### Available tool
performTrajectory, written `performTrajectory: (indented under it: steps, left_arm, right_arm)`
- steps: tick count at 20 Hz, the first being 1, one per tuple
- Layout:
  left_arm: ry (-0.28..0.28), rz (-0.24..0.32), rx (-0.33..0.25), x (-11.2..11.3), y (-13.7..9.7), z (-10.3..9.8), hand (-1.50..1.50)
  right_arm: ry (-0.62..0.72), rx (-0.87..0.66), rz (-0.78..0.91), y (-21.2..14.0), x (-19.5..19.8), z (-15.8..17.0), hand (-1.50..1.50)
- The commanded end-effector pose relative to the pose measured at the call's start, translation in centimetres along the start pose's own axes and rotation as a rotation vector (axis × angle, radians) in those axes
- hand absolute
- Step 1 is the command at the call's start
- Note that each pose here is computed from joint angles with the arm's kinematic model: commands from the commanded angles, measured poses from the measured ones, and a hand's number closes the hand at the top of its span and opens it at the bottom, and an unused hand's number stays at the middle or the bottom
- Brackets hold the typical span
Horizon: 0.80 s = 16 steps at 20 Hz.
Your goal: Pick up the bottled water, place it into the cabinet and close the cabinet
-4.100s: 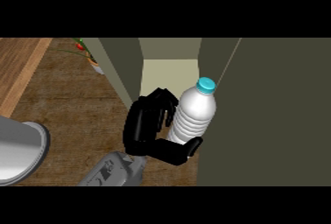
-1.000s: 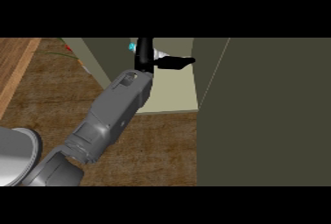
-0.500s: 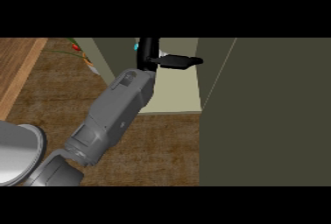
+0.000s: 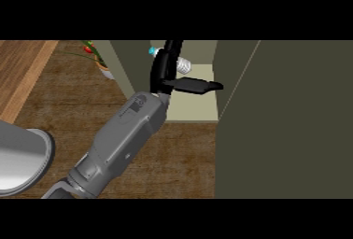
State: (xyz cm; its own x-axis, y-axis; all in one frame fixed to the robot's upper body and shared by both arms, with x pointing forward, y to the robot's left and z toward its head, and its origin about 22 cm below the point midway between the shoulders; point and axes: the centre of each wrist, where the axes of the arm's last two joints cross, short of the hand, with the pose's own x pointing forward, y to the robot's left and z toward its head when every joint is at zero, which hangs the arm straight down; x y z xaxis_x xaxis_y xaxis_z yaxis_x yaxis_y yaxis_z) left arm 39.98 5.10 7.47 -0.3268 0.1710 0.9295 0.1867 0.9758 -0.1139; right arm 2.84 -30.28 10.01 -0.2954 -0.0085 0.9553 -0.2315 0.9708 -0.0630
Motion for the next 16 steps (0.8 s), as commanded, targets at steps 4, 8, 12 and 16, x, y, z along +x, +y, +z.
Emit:
performTrajectory:
  steps: [4, 8, 12, 16]
  left_arm:
    - [0.016, 0.080, -0.028, -0.3, -1.9, 5.9, -1.50]
    - [0.011, 0.119, -0.052, 0.9, 0.1, 8.7, -1.50]
    - [0.027, 0.140, -0.075, 0.5, 1.9, 12.9, -1.50]
    - [0.033, 0.145, -0.051, 1.3, 1.1, 15.5, -1.50]
  right_arm:
    - [-0.039, 0.022, 0.019, 1.9, 3.5, -1.2, -1.50]
    - [-0.056, -0.020, 0.023, 1.4, 3.0, -1.7, -1.50]
    - [-0.056, 0.037, 0.046, 2.2, 3.5, -1.8, -1.50]
    - [0.029, 0.189, 0.001, 1.6, 2.8, -2.8, 1.50]
